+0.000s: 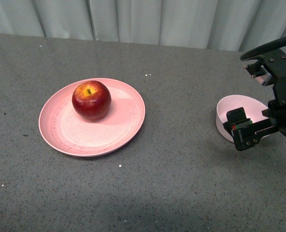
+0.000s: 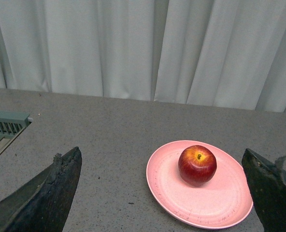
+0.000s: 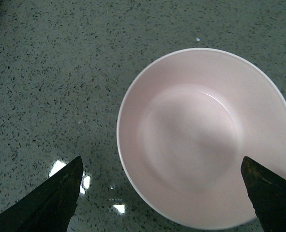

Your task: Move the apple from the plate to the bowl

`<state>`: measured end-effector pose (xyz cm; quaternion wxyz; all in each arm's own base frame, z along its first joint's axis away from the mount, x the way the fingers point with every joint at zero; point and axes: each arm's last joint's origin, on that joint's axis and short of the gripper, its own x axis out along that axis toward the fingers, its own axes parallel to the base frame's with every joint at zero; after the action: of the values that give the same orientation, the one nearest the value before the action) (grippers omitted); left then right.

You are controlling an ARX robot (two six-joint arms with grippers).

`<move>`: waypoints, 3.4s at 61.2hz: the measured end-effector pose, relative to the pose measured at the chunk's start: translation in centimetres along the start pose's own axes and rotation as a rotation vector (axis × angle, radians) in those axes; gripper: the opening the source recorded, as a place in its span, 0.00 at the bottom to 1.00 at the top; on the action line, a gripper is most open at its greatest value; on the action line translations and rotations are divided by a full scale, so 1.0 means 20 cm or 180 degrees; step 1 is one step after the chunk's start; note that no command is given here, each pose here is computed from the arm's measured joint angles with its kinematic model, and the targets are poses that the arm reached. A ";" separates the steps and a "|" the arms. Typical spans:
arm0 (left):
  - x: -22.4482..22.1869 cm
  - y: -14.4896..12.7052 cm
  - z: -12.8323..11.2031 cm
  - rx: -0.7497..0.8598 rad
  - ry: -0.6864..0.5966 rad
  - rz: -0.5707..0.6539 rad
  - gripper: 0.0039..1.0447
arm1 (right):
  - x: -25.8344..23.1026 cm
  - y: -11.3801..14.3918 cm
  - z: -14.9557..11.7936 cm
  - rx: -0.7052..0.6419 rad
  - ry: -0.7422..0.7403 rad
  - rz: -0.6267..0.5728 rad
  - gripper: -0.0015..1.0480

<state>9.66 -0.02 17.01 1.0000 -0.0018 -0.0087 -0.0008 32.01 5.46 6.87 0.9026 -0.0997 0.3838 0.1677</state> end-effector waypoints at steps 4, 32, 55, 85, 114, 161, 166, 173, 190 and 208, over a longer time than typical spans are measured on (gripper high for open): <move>0.00 0.00 0.00 0.0000 0.0000 0.0000 0.94 | 0.03 0.01 0.01 -0.0017 0.0022 0.0025 0.91; 0.00 0.00 0.00 0.0000 0.0000 -0.0001 0.94 | 0.20 0.02 0.05 -0.0118 0.0185 0.0081 0.43; 0.00 0.00 0.00 0.0000 0.0000 -0.0001 0.94 | 0.18 0.06 0.11 -0.0159 0.0140 0.0193 0.01; 0.00 0.00 0.00 -0.0001 0.0000 -0.0001 0.94 | 0.16 0.40 0.31 -0.0080 -0.0051 0.0786 0.01; 0.00 0.00 0.00 -0.0001 0.0000 0.0000 0.94 | 0.26 0.47 0.29 -0.0062 0.0062 0.0853 0.02; 0.00 0.00 0.00 -0.0001 0.0000 0.0000 0.94 | -0.23 0.18 0.26 0.0725 -0.1065 0.0164 0.91; 0.00 0.00 0.00 0.0000 0.0000 0.0000 0.94 | -0.28 0.14 0.19 0.0692 -0.1703 -0.0587 0.79; 0.00 0.00 0.00 -0.0001 0.0000 -0.0002 0.94 | -0.43 0.09 0.07 0.0702 -0.2375 -0.1055 0.57; 0.00 0.00 0.00 -0.0001 0.0000 -0.0002 0.94 | -0.65 0.06 -0.09 0.0664 -0.2414 -0.1088 0.11; 0.00 0.00 0.00 0.0000 0.0000 -0.0002 0.94 | -0.82 0.05 -0.19 0.0656 -0.2465 -0.1091 0.01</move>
<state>9.66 -0.02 17.01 1.0000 -0.0018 -0.0087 -0.0012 18.40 1.54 16.09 1.0000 -0.0010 0.0096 0.0013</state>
